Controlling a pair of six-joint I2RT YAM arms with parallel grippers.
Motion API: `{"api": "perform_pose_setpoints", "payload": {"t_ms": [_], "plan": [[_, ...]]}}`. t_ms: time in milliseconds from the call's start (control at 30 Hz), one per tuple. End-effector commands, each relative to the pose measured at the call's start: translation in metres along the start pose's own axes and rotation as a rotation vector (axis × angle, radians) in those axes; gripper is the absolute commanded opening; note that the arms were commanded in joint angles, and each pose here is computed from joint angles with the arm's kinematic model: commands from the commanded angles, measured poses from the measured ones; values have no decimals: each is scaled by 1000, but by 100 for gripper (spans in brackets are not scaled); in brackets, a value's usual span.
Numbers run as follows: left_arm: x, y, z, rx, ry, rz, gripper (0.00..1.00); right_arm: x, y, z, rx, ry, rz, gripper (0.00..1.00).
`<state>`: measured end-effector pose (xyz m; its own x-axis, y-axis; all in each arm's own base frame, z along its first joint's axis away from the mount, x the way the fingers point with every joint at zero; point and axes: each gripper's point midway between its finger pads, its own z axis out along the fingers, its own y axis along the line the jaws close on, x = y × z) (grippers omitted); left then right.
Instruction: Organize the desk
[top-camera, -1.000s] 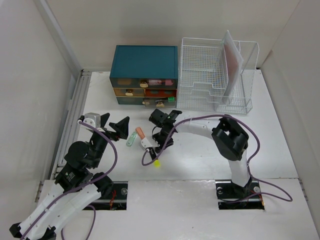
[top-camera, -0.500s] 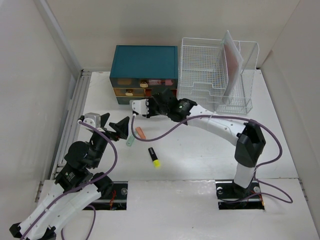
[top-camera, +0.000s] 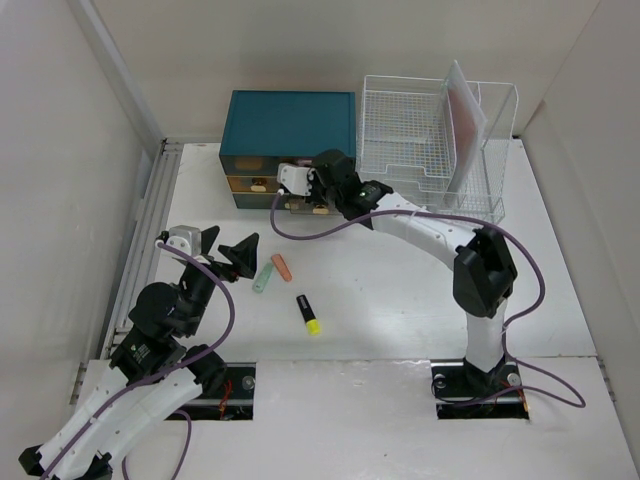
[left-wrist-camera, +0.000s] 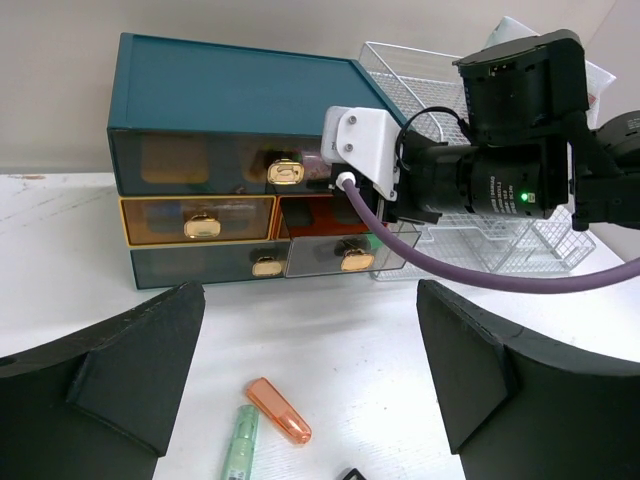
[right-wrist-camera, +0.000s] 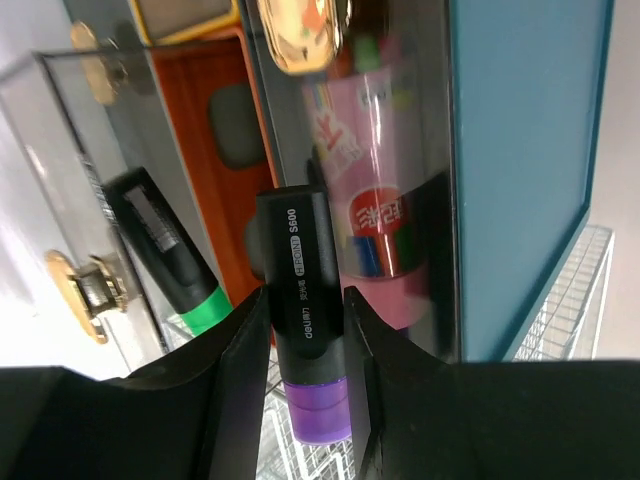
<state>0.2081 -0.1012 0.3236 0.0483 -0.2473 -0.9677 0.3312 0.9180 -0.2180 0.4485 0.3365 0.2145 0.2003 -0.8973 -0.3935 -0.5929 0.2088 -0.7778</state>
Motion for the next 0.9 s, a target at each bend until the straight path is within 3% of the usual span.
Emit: {"api": "perform_pose_setpoints", "payload": {"t_ms": [0, 100, 333, 433, 467, 533, 567, 667, 800, 867], "plan": [[-10, -1, -1, 11, -43, -4, 84, -20, -38, -8, 112, -54, 57, 32], [-13, -1, -2, 12, -51, -8, 84, -20, -33, -4, 99, -57, 54, 50], [-13, -1, -2, 12, -51, -8, 84, -33, -31, -21, 33, -123, 108, 57], [-13, -1, -2, 12, -51, -8, 84, -54, -31, -41, -30, -233, 130, 57], [-13, -1, -2, 12, -51, -8, 84, -49, -15, -44, -103, -247, 109, 55], [-13, -1, -2, 12, -51, -8, 84, -77, 11, -73, -299, -448, 40, 51], [-13, -1, -2, 12, -51, -8, 84, -68, 49, -84, -460, -462, -3, 50], [-13, -1, -2, 12, -51, -8, 84, -77, 99, -118, -691, -663, -141, 50], [-15, 1, -4, 5, -62, -12, 84, -59, 153, -119, -890, -631, -167, 43], [-15, 1, -4, 5, -62, -12, 84, -55, 177, -111, -979, -567, -79, 41]]}}
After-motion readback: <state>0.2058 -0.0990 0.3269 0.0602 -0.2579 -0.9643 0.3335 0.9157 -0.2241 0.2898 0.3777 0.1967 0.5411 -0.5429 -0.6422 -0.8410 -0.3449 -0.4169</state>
